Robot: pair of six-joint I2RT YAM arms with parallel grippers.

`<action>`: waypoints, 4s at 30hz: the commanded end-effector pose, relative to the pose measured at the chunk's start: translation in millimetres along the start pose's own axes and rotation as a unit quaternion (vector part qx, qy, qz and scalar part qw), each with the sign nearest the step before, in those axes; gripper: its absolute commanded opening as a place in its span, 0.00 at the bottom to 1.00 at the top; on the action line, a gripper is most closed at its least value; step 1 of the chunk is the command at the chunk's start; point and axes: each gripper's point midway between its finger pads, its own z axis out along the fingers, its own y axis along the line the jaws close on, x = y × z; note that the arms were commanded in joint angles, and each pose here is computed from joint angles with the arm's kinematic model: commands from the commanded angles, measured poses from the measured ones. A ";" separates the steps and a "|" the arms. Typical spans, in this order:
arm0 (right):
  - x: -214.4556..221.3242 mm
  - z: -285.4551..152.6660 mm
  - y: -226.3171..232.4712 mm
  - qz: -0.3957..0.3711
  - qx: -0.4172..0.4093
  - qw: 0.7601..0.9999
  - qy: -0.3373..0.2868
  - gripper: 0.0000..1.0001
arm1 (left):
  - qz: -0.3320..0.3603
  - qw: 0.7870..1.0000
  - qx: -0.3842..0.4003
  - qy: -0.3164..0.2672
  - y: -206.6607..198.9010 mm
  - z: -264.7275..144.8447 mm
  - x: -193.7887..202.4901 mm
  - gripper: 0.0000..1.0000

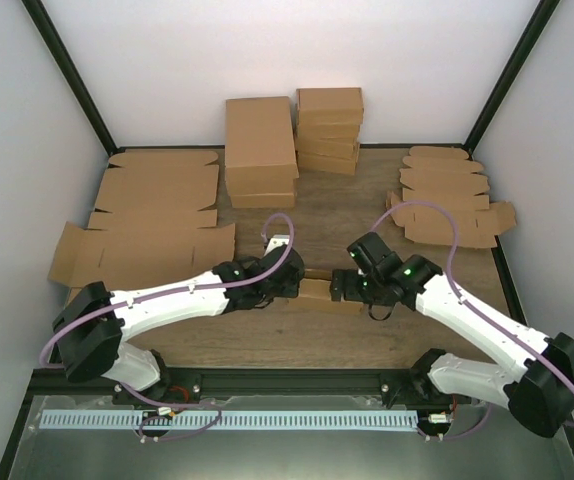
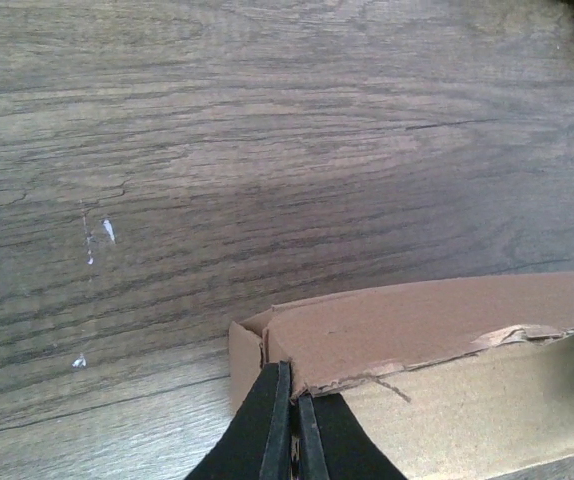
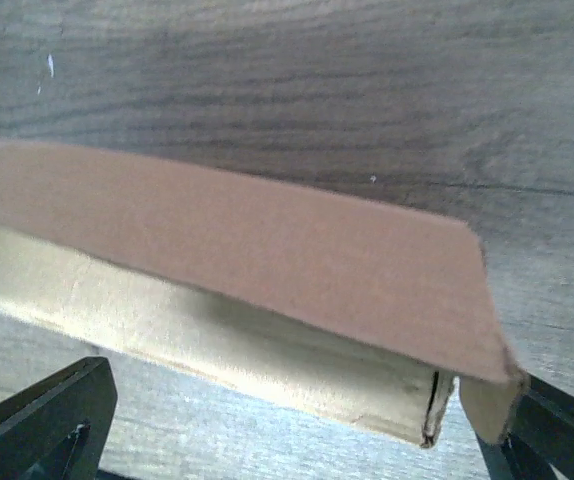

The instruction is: Fold the paper box

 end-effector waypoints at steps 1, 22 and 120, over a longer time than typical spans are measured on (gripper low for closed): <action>22.3 -0.4 3.0 -0.002 -0.033 0.999 0.032 1.00 | 0.012 0.996 -0.043 0.075 22.0 10.8 50.4 0.04; -4.8 34.2 35.5 0.042 -0.134 0.989 -0.047 0.87 | 0.029 0.996 -0.084 0.029 31.1 1.5 22.7 0.04; 67.5 48.6 70.9 -0.110 -0.209 0.965 -0.111 0.84 | 0.019 0.996 -0.082 -0.031 29.2 12.7 -25.3 0.04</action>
